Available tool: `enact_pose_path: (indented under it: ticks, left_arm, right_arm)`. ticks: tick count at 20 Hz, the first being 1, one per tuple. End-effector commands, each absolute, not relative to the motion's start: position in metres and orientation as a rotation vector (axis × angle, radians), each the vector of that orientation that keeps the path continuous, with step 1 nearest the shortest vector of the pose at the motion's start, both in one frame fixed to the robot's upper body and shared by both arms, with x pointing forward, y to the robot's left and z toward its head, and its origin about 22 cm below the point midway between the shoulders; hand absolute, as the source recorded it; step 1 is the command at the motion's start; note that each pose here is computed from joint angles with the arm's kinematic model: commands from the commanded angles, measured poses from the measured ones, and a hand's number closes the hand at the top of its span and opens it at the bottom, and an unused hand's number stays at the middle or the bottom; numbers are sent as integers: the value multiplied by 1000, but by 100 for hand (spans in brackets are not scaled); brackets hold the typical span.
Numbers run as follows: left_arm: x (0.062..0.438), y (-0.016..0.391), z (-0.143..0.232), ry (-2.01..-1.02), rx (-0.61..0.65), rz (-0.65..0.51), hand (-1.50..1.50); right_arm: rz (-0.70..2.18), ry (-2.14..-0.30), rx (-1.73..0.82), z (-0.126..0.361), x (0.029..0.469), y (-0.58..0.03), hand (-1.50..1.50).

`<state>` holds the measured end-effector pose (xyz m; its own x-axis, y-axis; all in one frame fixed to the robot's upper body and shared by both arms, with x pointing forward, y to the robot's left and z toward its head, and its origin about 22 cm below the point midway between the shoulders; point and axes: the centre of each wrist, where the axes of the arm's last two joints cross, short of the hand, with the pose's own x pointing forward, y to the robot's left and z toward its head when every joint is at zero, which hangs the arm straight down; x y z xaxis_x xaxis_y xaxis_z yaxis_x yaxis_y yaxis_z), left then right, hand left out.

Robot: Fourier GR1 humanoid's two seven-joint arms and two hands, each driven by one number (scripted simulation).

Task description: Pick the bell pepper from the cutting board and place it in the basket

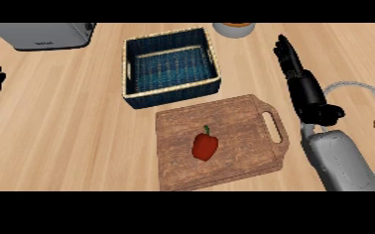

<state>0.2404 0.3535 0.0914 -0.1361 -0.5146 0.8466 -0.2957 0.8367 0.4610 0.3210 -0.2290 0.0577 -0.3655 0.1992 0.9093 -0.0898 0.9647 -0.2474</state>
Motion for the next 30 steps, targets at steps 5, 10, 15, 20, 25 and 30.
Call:
enact_pose_path:
  ticks: [5,10,15,20,25,30]
  left_arm:
    - [213,313,-15,-1231,302,-50,0]
    - [198,283,-45,-1050,132,-71,0]
    - [197,282,-53,-1010,134,-53,0]
    - [189,307,-51,-979,196,-26,0]
    - [185,304,-53,-960,184,4,0]
    - [177,298,-61,-977,206,16,0]
  right_arm:
    - [101,-1942,136,79,327,-149,150]
    - [415,-1899,157,61,303,-58,150]
    - [425,-1844,-164,63,295,-17,-150]
    - [686,-1656,-622,44,326,-49,-150]
    - [881,-1508,-829,123,351,-36,-150]
    - [1039,-1342,-897,197,339,-21,-150]
